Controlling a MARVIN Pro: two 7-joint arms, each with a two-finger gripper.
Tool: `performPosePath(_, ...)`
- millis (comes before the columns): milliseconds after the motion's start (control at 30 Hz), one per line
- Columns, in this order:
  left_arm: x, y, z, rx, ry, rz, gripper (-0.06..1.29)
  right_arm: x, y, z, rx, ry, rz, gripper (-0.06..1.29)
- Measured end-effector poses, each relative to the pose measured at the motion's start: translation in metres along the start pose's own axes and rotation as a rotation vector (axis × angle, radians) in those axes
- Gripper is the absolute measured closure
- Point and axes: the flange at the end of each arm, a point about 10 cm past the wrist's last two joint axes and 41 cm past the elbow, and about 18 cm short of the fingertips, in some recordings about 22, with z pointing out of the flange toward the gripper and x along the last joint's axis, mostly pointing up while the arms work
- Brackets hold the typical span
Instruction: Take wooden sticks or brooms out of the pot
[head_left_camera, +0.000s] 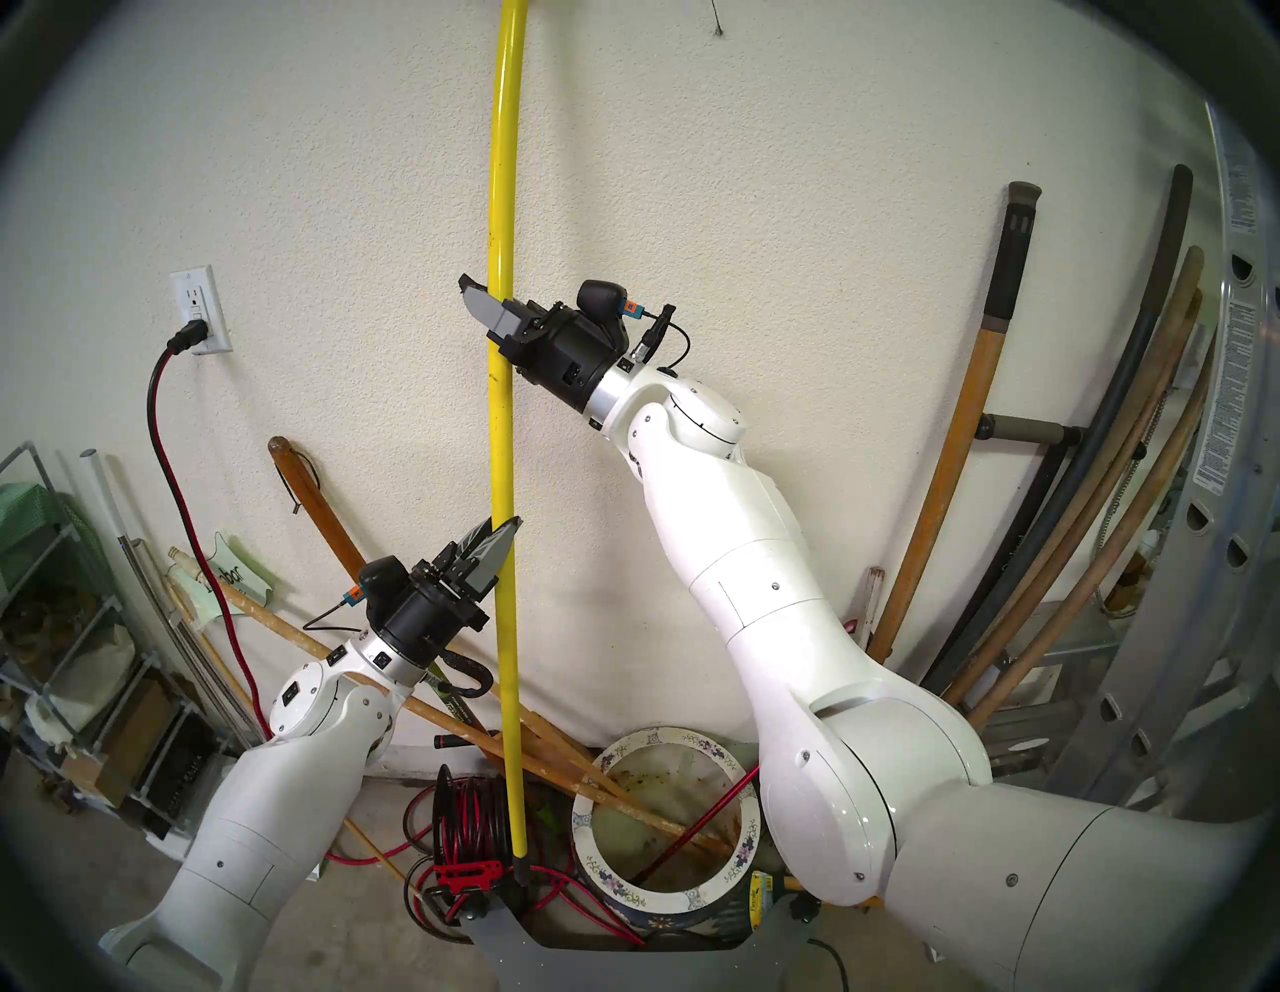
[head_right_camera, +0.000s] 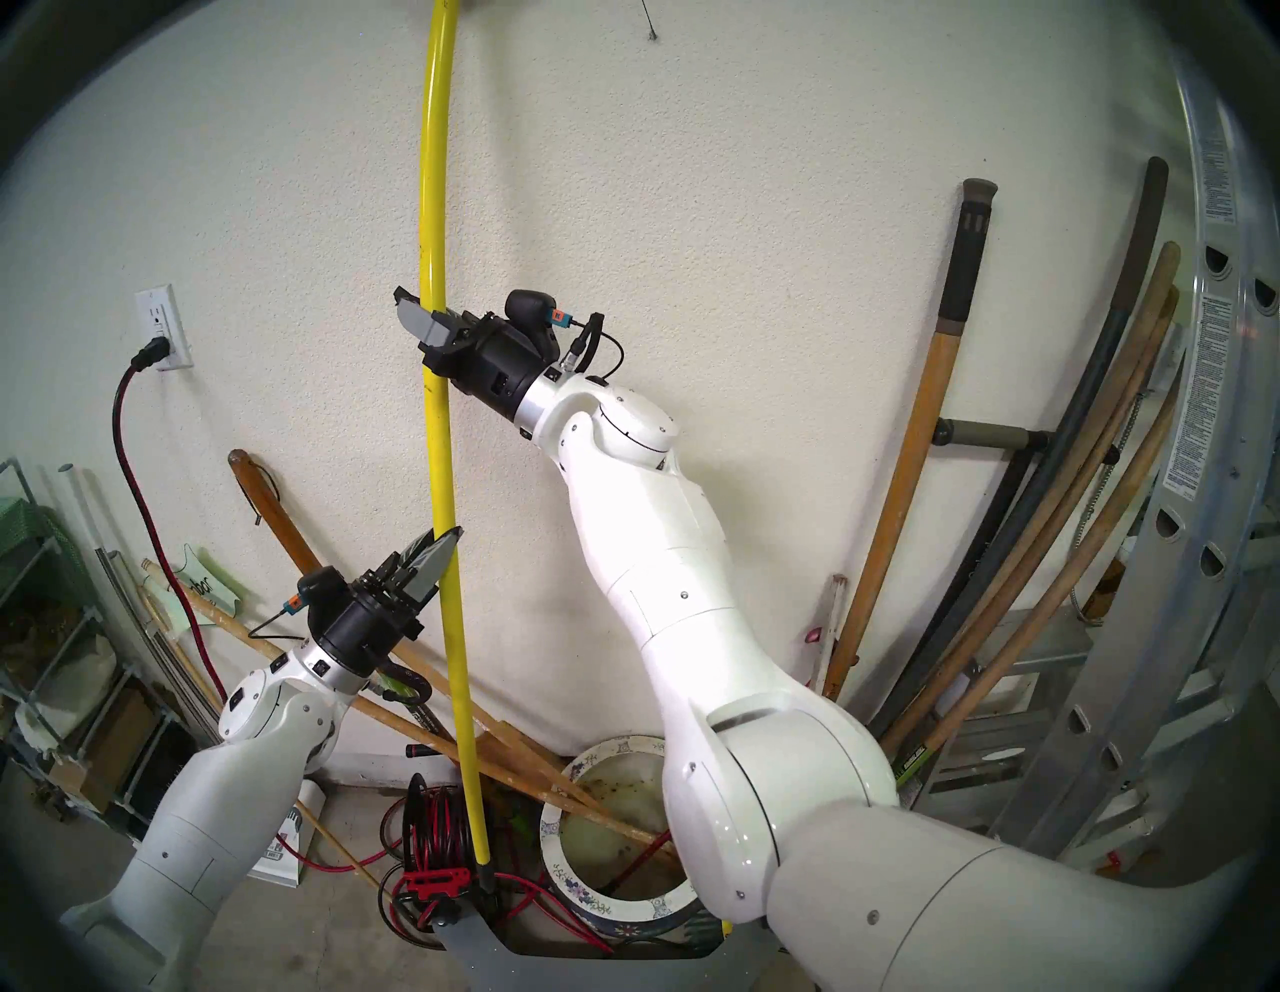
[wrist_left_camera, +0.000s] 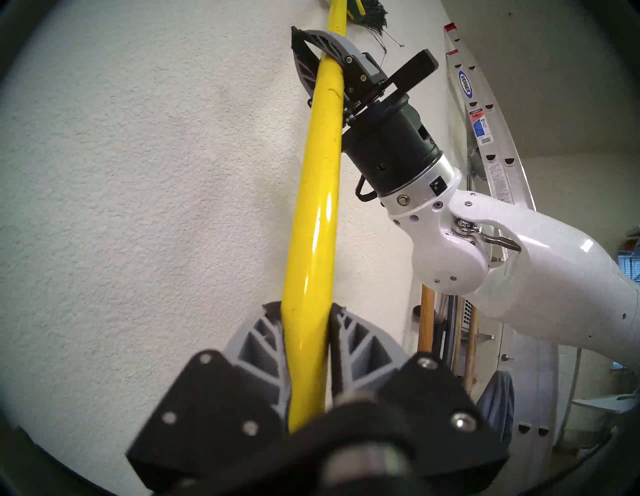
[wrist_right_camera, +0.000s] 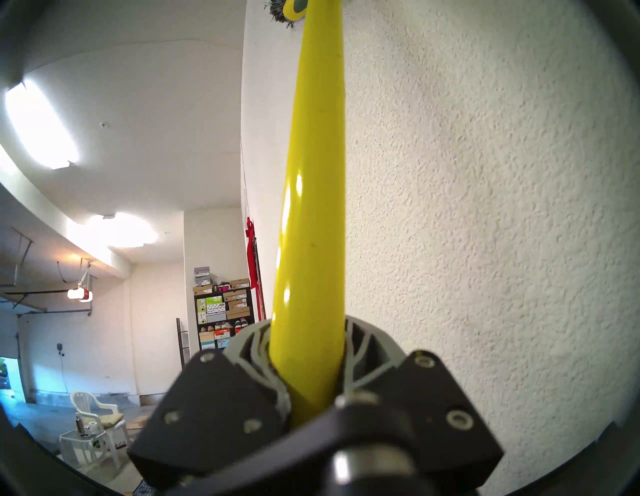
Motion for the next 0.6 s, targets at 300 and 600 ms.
performPosePath(300,-0.024,-0.001,-0.006,0.045,-0.01,-0.032,1.04,-0.02,0.008,-0.012,-0.018,-0.012,0.003,1.04)
performPosePath(600,-0.043,-0.003,-0.01,0.074,-0.022,-0.059,1.04,-0.032,0.017,-0.022,-0.045,-0.008,-0.007,1.04)
